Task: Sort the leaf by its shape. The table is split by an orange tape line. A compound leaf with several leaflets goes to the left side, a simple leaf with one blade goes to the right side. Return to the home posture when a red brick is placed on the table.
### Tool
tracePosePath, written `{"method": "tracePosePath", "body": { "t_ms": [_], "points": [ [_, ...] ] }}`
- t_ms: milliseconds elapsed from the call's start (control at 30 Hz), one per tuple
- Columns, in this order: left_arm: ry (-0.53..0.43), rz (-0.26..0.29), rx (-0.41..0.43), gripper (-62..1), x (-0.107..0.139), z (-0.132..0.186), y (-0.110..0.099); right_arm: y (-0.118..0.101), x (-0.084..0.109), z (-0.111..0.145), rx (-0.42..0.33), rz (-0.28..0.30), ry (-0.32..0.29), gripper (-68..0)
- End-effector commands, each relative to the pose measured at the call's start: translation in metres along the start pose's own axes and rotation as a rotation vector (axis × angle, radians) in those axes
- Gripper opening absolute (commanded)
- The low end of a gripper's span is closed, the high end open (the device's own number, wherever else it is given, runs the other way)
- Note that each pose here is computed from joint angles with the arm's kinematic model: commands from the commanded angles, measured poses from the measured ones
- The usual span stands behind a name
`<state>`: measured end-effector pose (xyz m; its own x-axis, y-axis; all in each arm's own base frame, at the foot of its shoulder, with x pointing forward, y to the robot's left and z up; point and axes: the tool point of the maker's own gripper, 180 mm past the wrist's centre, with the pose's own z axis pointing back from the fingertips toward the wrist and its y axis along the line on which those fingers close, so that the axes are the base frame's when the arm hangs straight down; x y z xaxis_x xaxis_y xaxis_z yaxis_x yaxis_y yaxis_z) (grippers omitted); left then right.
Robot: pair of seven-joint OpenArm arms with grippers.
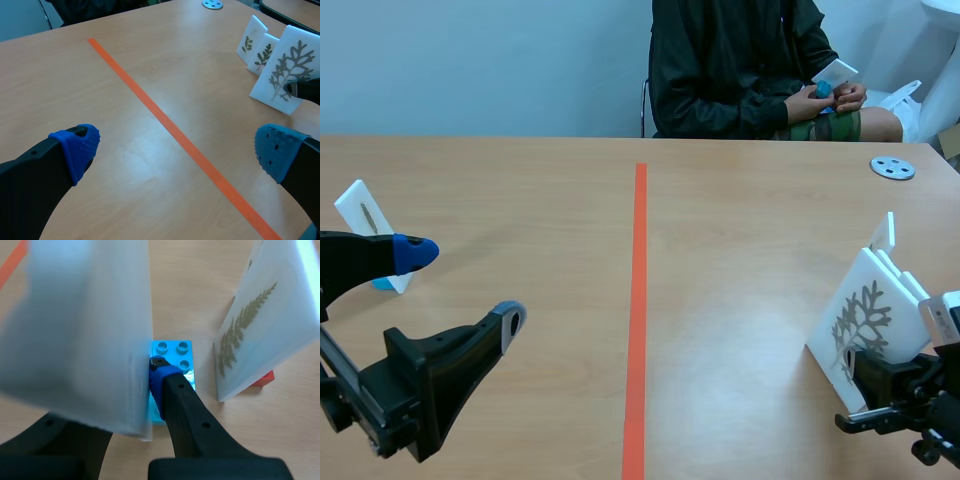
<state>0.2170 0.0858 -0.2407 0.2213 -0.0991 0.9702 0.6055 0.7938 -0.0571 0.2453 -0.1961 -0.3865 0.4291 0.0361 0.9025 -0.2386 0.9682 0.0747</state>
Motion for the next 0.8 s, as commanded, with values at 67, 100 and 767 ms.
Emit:
{"method": "tracePosePath", "body": {
  "t_ms": [67, 100, 767],
  "points": [
    [-0.034, 0.004, 0.008, 1.4, 0.008, 0.000, 0.002, -0.012, 0.015, 0.000, -0.019, 0.033, -0.036, -66.2],
    [-0.034, 0.004, 0.008, 1.4, 0.008, 0.000, 0.002, -0.012, 0.015, 0.000, -0.021, 0.033, -0.037, -65.3],
    [-0.035, 0.004, 0.008, 1.4, 0.008, 0.000, 0.002, -0.044, 0.039, 0.014, -0.105, 0.007, -0.145, -29.0]
  ]
}}
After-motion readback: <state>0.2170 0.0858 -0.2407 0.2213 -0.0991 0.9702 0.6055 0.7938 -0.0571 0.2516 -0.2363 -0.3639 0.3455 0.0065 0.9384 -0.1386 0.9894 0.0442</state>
